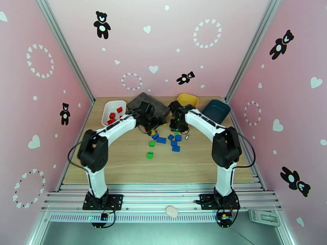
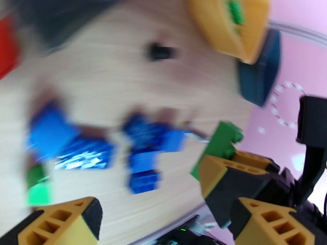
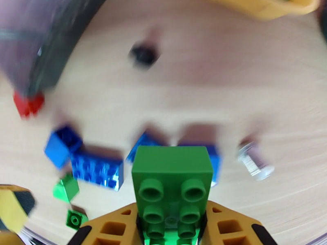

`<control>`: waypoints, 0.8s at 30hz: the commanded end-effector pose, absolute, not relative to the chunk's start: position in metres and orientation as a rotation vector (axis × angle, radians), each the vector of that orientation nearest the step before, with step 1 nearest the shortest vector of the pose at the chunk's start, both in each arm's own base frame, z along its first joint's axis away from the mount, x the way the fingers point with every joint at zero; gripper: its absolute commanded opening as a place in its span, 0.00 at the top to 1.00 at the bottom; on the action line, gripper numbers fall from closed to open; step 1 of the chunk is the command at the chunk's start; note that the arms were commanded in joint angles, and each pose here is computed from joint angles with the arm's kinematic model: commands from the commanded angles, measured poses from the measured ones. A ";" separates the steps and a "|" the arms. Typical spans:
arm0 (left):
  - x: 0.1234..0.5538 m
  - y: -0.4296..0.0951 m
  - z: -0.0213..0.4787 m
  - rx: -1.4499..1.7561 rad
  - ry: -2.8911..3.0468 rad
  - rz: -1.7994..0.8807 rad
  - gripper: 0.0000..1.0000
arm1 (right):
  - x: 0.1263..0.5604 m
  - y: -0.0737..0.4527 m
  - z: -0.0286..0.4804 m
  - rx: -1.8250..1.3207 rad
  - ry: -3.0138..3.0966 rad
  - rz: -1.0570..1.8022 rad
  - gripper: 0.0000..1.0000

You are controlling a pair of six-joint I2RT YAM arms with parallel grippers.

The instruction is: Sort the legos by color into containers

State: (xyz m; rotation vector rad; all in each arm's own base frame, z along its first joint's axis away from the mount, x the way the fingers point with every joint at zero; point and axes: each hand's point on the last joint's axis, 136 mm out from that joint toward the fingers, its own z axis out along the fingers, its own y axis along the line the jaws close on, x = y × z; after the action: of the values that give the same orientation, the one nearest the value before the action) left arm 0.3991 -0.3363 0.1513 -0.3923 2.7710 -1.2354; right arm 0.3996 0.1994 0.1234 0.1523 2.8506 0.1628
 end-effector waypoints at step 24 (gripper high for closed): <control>0.471 -0.350 0.196 -0.309 2.691 -1.250 0.12 | 0.556 0.145 0.143 0.526 2.615 0.394 0.49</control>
State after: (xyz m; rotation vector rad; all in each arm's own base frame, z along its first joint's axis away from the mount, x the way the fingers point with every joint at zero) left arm 0.4852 -0.3691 0.1730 -0.3579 2.6916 -1.3456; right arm 0.5538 0.1382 0.1324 0.5482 2.6251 0.3532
